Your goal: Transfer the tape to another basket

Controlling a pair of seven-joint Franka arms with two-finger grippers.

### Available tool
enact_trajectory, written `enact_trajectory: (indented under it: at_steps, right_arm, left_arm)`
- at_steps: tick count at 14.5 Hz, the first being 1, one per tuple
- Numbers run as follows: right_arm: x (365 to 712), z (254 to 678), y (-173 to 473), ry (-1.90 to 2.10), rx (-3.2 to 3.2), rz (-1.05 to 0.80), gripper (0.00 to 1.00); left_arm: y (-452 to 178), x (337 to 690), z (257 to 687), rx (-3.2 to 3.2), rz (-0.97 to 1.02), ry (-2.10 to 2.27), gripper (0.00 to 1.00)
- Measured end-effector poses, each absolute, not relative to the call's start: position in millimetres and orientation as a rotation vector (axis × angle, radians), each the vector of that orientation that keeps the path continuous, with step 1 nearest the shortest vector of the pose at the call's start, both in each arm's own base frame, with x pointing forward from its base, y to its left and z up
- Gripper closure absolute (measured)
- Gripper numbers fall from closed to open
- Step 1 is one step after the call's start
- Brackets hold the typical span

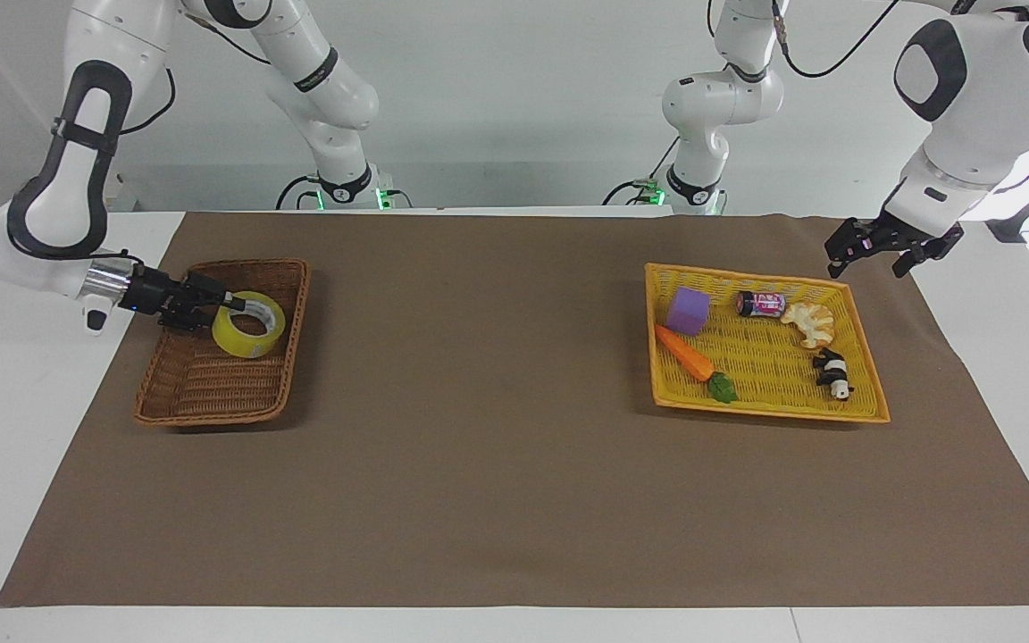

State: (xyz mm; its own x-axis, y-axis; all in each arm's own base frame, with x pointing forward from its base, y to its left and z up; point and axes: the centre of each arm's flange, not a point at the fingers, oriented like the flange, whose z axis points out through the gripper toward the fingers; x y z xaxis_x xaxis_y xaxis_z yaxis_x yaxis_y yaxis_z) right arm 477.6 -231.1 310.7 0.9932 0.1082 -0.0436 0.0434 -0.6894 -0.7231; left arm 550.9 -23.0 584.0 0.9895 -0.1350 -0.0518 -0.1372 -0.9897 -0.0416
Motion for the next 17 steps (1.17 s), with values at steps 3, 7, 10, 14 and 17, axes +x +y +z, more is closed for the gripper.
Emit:
enact_trajectory:
  at_steps: [3, 7, 10, 14, 17]
  right_arm:
    - [479.4, 314.1, -233.8, -0.117, -2.349, 0.106, 0.00]
    - [492.2, 336.5, -235.0, -0.193, -2.418, 0.104, 0.00]
    - [508.5, 372.7, -217.2, -0.260, -2.499, 0.113, 0.00]
    - [527.2, 425.7, -169.7, -0.321, -2.625, 0.149, 0.00]
    - [534.8, 466.5, -127.0, -0.324, -2.761, 0.191, 0.00]
  left_arm:
    - [-23.8, 550.9, 582.1, -3.088, 0.085, 0.218, 0.00]
    - [-29.1, 551.2, 576.7, -3.086, 0.100, 0.233, 0.00]
    - [-23.0, 551.5, 576.5, -3.088, 0.101, 0.216, 0.00]
    - [-21.4, 551.5, 576.4, -3.088, 0.101, 0.212, 0.00]
    - [-21.3, 551.5, 576.3, -3.088, 0.102, 0.212, 0.00]
